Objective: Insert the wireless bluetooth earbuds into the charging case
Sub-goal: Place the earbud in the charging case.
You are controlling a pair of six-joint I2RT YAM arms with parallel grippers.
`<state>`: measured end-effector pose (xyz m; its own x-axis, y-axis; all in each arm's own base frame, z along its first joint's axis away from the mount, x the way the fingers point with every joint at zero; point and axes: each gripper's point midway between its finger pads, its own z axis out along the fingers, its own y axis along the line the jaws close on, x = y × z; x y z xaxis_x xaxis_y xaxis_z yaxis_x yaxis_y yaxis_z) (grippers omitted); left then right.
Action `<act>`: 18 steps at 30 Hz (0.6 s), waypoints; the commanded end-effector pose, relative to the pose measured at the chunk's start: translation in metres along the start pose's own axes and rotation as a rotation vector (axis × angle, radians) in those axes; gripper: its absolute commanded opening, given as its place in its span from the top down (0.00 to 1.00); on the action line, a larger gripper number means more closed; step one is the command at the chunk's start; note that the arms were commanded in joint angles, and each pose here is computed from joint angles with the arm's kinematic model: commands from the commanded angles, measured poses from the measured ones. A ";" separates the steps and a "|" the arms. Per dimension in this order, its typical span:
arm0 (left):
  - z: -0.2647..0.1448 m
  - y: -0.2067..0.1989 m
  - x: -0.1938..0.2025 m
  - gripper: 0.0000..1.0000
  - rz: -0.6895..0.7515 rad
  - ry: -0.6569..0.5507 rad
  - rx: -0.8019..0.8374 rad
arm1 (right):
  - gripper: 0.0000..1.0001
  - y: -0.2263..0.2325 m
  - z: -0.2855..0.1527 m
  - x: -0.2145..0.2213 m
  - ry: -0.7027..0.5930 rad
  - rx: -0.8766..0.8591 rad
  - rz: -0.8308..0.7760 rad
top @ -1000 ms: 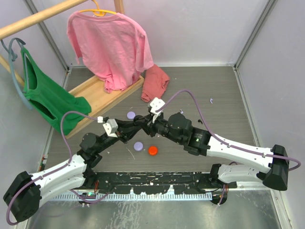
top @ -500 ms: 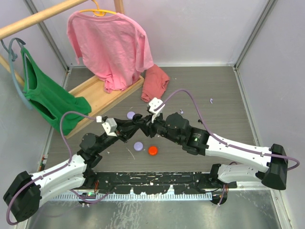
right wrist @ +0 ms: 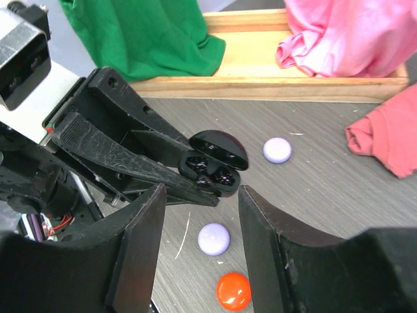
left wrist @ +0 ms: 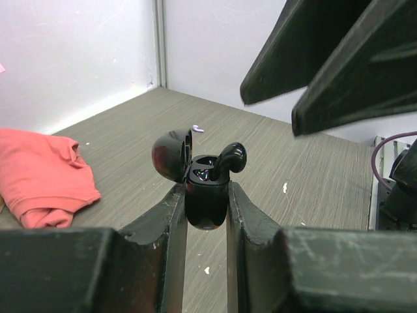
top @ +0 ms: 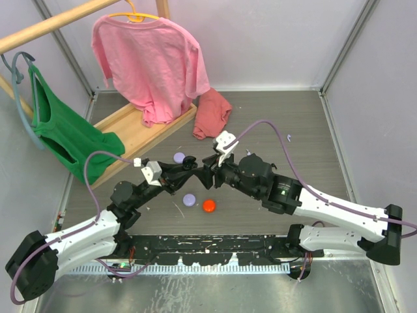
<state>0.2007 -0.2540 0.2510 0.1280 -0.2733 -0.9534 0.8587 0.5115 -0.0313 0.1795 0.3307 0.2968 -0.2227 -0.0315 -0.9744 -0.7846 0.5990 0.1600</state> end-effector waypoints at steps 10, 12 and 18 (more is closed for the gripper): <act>0.004 -0.018 -0.032 0.98 0.026 -0.111 0.097 | 0.44 -0.049 -0.017 -0.017 -0.079 0.263 -0.046; 0.003 -0.020 -0.034 0.99 0.025 -0.113 0.113 | 0.45 -0.048 -0.013 -0.012 -0.070 0.251 -0.059; 0.005 -0.024 -0.038 0.98 0.019 -0.122 0.131 | 0.45 -0.032 -0.006 -0.006 -0.065 0.157 -0.076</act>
<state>0.1863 -0.2620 0.2517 0.1125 -0.2801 -0.9533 0.9018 0.4316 -0.0204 0.2059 0.2956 0.2780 -0.1760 -0.0909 -0.9802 -0.6556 0.7536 0.0478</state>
